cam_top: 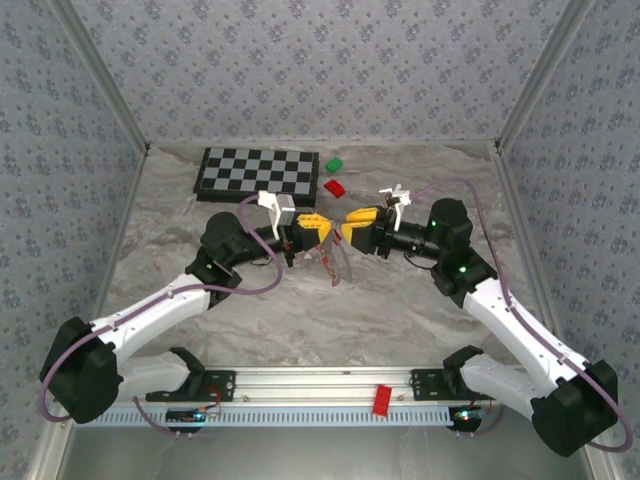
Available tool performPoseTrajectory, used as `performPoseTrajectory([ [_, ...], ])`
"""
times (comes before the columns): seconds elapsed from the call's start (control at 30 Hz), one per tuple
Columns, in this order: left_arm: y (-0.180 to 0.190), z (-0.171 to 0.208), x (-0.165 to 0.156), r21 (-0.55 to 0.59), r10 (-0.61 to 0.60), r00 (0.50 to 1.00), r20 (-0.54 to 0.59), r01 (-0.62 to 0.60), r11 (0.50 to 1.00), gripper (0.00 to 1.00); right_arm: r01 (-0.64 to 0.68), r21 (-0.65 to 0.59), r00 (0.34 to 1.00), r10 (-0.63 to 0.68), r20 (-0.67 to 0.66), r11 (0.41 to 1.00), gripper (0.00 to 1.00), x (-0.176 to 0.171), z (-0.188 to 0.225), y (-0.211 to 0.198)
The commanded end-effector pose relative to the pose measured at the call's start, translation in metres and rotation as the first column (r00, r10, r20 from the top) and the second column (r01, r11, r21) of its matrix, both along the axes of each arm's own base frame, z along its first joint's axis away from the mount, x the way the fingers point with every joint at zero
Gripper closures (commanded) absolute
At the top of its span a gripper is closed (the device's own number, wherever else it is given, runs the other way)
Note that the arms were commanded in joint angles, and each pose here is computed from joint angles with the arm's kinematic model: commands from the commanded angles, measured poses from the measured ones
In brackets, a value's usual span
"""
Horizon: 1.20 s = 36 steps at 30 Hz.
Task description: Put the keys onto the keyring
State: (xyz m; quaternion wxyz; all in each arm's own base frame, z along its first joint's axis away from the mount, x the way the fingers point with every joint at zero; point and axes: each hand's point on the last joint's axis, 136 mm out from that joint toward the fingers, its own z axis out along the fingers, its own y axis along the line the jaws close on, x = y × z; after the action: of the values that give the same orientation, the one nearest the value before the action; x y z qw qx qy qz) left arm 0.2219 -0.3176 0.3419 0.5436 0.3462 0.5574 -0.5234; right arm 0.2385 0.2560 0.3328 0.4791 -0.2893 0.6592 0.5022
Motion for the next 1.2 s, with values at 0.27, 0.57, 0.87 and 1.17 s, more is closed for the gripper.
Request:
performPoseTrajectory([
  [0.27,0.003,0.031,-0.012,-0.069,-0.021,0.997,0.076,0.027,0.997,1.0,-0.101,0.041,0.995,0.101,0.011,0.994,0.71,-0.009,0.009,0.009],
  [0.57,0.004,0.036,-0.013,-0.079,-0.018,0.996,0.082,0.025,0.997,1.0,-0.118,0.028,0.993,0.118,-0.009,0.993,0.88,-0.009,0.001,0.011],
  [0.87,0.003,0.041,-0.014,-0.107,-0.034,0.997,0.075,0.042,0.993,1.0,-0.131,0.019,0.991,0.131,-0.037,0.991,0.91,-0.009,-0.009,0.013],
  [1.17,-0.005,0.04,-0.017,-0.126,-0.074,0.996,0.054,0.08,0.989,1.0,-0.156,0.024,0.987,0.157,-0.045,0.988,0.87,-0.009,-0.012,0.022],
])
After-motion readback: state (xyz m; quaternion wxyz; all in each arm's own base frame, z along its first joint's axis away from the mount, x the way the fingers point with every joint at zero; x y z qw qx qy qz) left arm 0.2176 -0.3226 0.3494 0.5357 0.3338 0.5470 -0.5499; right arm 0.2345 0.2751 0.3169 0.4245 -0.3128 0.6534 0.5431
